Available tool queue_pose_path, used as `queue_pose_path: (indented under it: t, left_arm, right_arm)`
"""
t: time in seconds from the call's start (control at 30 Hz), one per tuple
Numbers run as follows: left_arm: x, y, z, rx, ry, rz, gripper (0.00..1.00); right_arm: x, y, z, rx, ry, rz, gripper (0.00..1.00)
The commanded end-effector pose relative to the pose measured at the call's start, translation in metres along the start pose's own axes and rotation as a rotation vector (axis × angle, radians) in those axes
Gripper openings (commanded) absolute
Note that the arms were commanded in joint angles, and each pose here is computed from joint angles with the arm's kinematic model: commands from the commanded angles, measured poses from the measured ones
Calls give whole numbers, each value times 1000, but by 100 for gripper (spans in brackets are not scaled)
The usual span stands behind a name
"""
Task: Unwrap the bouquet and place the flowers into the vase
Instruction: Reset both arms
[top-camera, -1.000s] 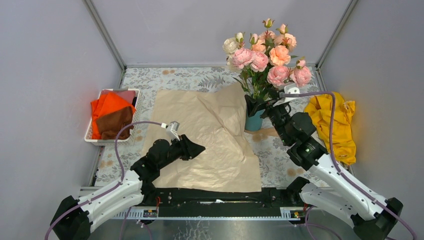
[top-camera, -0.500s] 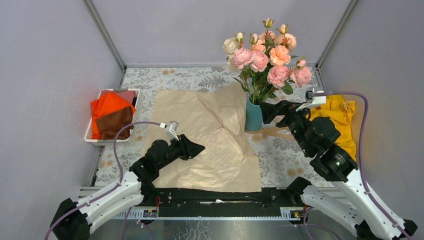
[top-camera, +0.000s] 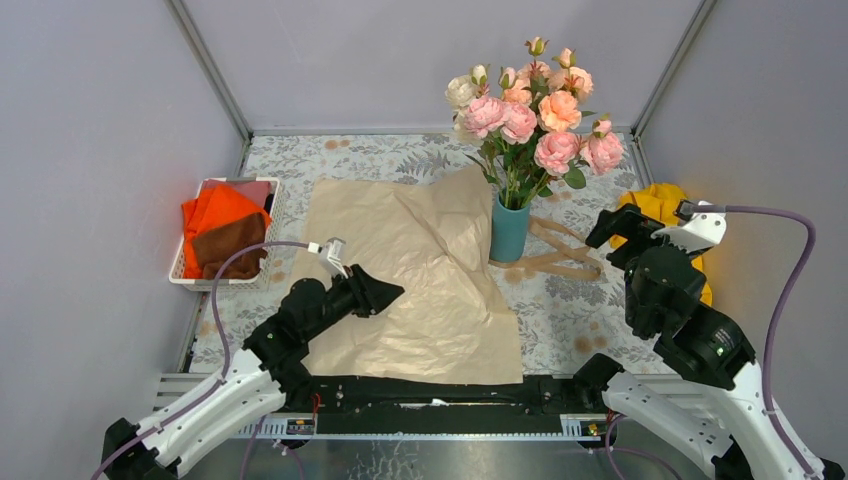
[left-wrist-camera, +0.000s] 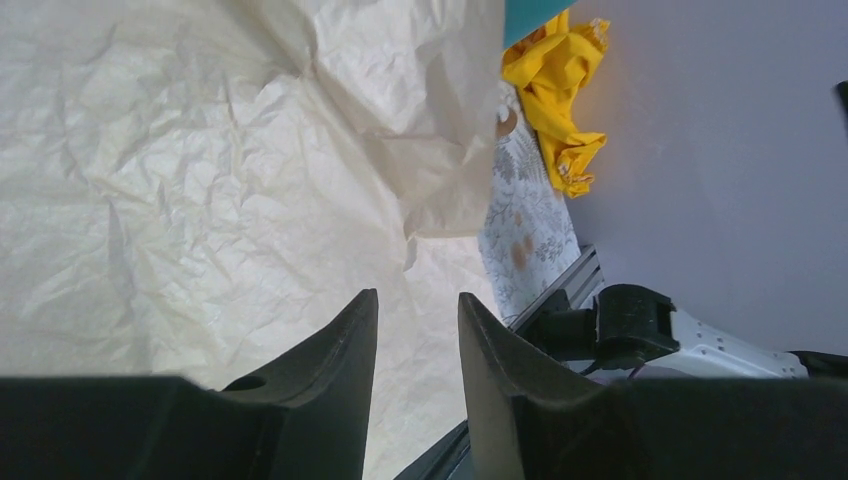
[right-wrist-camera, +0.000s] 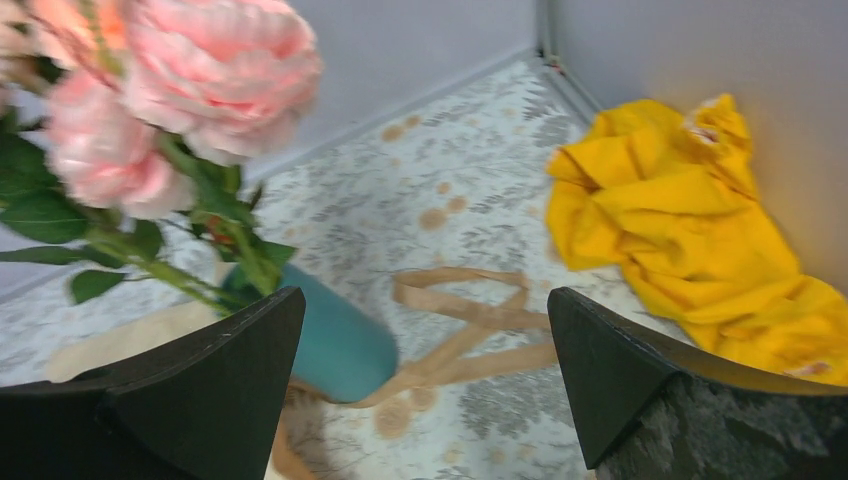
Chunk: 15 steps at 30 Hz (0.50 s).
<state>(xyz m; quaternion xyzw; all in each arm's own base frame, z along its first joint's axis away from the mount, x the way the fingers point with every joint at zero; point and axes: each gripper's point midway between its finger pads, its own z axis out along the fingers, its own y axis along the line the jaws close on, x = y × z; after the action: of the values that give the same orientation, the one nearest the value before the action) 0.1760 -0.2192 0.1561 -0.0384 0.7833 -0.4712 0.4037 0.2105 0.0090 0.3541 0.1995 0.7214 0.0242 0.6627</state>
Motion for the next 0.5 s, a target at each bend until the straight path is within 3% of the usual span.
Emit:
queue_pose_path:
  t: [0.0,0.27,0.47]
  left_arm:
    - [-29,-28,-11,20,-60,48,42]
    - [-67,-65,-38,45,-140,73,42]
    - [-83,-66,-54,8,-203,91,44]
  right_arm:
    - [-1,-36,-1,194,-28,-39,100]
    - [4,-43,-3,198,-25,-47,100]
    - [10,-43,-5,185,-8,-30,100]
